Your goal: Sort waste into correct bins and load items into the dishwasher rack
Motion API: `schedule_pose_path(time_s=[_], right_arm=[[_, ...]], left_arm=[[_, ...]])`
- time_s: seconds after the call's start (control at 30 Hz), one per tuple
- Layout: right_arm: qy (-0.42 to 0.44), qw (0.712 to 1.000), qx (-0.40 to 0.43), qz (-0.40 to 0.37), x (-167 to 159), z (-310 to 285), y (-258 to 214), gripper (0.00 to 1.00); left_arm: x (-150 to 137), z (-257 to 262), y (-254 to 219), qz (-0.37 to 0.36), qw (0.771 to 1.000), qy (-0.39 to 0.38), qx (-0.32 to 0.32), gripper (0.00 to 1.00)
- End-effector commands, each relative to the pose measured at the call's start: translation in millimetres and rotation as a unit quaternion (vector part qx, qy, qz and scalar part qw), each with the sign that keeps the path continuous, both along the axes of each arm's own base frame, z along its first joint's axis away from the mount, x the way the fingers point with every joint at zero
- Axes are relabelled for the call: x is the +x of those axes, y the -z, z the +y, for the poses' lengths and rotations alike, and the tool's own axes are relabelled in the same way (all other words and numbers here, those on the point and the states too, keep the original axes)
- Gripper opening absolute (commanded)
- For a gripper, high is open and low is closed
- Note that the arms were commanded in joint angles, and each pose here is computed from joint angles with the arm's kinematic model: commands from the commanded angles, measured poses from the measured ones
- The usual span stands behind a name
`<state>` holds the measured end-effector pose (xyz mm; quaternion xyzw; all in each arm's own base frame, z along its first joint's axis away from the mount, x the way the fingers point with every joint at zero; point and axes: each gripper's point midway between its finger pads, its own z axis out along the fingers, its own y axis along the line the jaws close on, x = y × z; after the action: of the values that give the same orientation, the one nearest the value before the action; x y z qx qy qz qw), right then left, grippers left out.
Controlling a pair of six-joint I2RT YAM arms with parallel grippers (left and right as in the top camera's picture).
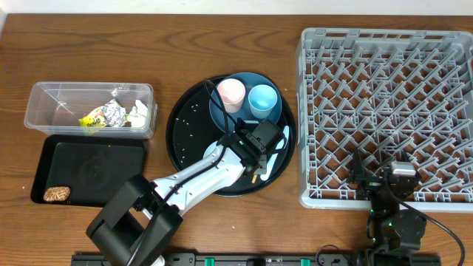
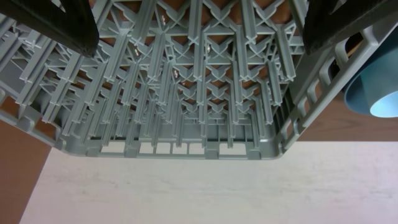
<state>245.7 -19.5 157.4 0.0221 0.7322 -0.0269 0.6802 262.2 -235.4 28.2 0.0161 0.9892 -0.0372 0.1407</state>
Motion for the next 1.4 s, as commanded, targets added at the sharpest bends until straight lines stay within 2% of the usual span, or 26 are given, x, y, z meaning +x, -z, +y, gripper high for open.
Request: schedule_pose_path(time_s=[0.0,0.27,0.37,0.7,1.2,1.37], right_arm=[[-0.006,1.000,-0.004,0.002,0,3,1,0.99],[-0.006,1.000,-0.004,0.002,0,3,1,0.99],[-0.006,1.000,-0.004,0.002,0,3,1,0.99],[-0.006,1.000,-0.004,0.002,0,3,1,0.99],[-0.006,1.000,-0.004,0.002,0,3,1,0.99],[-0.006,1.000,-0.004,0.002,0,3,1,0.99]], left_arm=[[-1,7,6,-0.002,1.000,-0.003,0.019,0.22],[-1,7,8,0.000,1.000,-0.003,0.020,0.19],[-1,7,12,0.002,1.000,-0.003,0.023,0.10],[0,8,19,0.006,0.999,0.005,0.033,0.06],[6,4,-1,-0.018,1.000,0.012,0.017,0.06],[6,3,-1,-0.018,1.000,0.012,0.017,0.10]])
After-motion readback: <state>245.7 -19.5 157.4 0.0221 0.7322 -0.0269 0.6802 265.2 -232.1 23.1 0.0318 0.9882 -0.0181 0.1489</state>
